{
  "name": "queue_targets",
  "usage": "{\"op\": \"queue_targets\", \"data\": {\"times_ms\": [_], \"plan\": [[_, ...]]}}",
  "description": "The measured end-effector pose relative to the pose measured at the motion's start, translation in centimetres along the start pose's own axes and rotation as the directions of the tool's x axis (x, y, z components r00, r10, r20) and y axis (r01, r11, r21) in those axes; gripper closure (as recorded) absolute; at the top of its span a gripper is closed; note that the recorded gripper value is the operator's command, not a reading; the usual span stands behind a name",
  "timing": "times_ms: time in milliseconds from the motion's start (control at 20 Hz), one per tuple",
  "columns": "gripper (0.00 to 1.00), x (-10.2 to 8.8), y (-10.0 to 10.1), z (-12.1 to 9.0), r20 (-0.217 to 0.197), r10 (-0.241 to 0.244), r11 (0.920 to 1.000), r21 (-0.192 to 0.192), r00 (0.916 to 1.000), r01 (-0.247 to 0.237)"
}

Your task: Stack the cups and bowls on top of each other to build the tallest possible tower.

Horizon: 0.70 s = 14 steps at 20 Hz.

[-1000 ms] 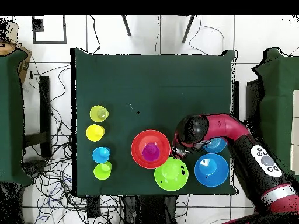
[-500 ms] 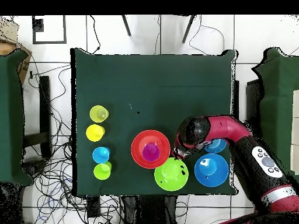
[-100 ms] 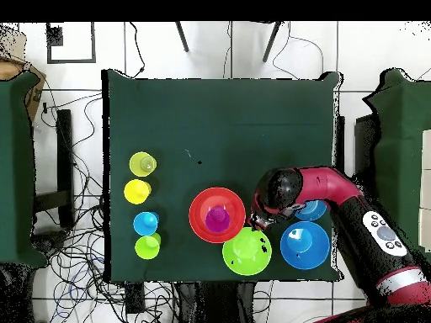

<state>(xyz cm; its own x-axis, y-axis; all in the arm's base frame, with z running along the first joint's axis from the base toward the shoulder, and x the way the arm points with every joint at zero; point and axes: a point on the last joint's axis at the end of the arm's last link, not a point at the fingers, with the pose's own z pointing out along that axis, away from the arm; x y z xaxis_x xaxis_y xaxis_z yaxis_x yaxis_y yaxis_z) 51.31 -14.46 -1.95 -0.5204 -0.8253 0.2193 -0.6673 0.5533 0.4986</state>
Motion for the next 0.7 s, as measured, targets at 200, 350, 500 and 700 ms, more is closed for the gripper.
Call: {"op": "queue_targets", "data": {"times_ms": [200, 350, 500, 700], "plan": [[0.0, -0.1, 0.0, 0.05, -0.005, 0.0, 1.0, 0.001, 1.0, 0.0], [0.0, -0.18, -0.03, 0.03, -0.007, 0.0, 1.0, 0.002, 1.0, 0.0], [0.0, -0.22, -0.05, 0.01, -0.007, 0.0, 1.0, 0.003, 1.0, 0.0], [0.0, -0.25, -0.04, 0.01, -0.008, 0.0, 1.0, 0.003, 1.0, 0.0]]}}
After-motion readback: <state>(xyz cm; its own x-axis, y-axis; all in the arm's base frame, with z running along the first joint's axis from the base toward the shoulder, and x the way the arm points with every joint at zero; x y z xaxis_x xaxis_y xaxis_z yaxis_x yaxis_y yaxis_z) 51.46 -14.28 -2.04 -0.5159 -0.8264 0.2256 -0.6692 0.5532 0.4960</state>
